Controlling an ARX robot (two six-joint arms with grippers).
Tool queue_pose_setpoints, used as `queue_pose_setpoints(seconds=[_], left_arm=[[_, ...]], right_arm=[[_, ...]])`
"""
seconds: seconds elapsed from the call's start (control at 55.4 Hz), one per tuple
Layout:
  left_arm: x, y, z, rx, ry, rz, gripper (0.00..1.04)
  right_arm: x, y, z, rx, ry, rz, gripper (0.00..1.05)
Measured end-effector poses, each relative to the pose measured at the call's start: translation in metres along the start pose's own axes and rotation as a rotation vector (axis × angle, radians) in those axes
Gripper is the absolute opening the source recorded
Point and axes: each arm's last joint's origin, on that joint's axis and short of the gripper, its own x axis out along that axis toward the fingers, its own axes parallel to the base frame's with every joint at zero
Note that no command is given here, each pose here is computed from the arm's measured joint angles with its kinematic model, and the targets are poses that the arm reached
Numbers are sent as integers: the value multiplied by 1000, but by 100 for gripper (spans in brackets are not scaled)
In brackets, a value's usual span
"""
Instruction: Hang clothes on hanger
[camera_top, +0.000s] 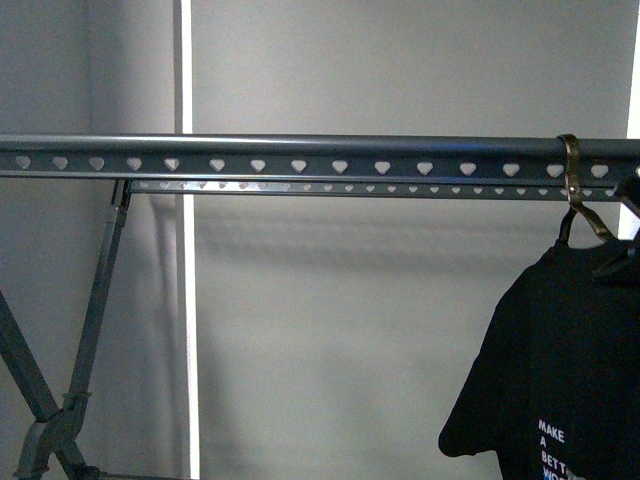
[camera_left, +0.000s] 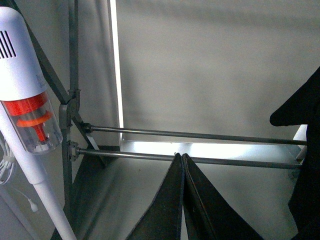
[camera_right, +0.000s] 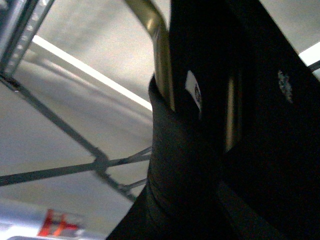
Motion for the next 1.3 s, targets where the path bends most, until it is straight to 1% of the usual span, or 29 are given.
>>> queue_pose_setpoints(seconds=[0.072,0.108,0.126,0.162,0.217,0.271,0.307,0.361,0.379,0.415,0.451,0.487,0.523,0.542,0.578,0.614,0.632,0.668,0.704,0.722,0.758,0.776,0.884,0.903,0.993,1.3], left_arm=[[-5,0,-4,0,-3,0,4],[-8,0,-8,0,-6,0,4],[-10,0,-9,0,-6,0,4],[-13,0,-11,0,-6,0,4],[-16,0,-14,0,-6,0,4],[-20,0,-17,0,-8,0,4],[-22,0,-20,0,-7,0,4],[-26,0,-23,0,-7,0,4],[-27,0,-23,0,-7,0,4],[-29,0,-25,0,-7,0,4],[-31,0,-26,0,-7,0,4],[-33,0,-28,0,-7,0,4],[-34,0,-29,0,-6,0,4],[-35,0,-29,0,-6,0,4],[-37,0,-30,1,-6,0,4],[-39,0,-31,1,-7,0,4],[-39,0,-32,1,-8,0,4],[-41,0,-32,1,-10,0,4],[-42,0,-34,1,-11,0,4],[-43,0,-35,1,-18,0,4],[-44,0,-37,2,-22,-2,4],[-44,0,-36,3,-26,1,4],[-48,0,-35,3,-34,0,4],[-48,0,-35,3,-35,0,4],[-50,0,-35,3,-33,0,4],[-57,0,-36,3,-32,0,4]], right_arm=[[-9,-9,-13,-117,-79,-37,35],[-20,-11,-18,-180,-147,-58,42],[-30,-12,-22,-241,-204,-71,47],[-48,-11,-25,-311,-284,-72,54],[-68,-9,-28,-376,-358,-55,61],[-102,-5,-33,-456,-460,-19,72],[-130,-3,-41,-495,-516,16,81],[-164,-3,-59,-557,-559,50,93],[-177,-5,-68,-575,-575,65,98],[-188,-6,-79,-594,-592,75,99],[-205,-9,-97,-636,-621,73,97],[-218,-11,-111,-677,-661,62,97],[-226,-10,-119,-708,-691,53,96],[-230,-9,-124,-718,-676,29,93],[-238,-5,-132,-710,-639,-27,86],[-242,-7,-147,-713,-553,-61,77],[-239,-14,-159,-718,-487,-65,72],[-232,-26,-172,-730,-402,-81,65],[-226,-34,-181,-732,-357,-101,57],[-223,-38,-184,-735,-340,-111,52],[-222,-41,-187,-737,-333,-120,45],[-222,-42,-188,-739,-336,-118,40],[-224,-42,-189,-747,-368,-104,19],[-224,-43,-189,-748,-368,-104,17],[-222,-47,-193,-750,-361,-108,1],[-218,-55,-201,-751,-358,-109,2]])
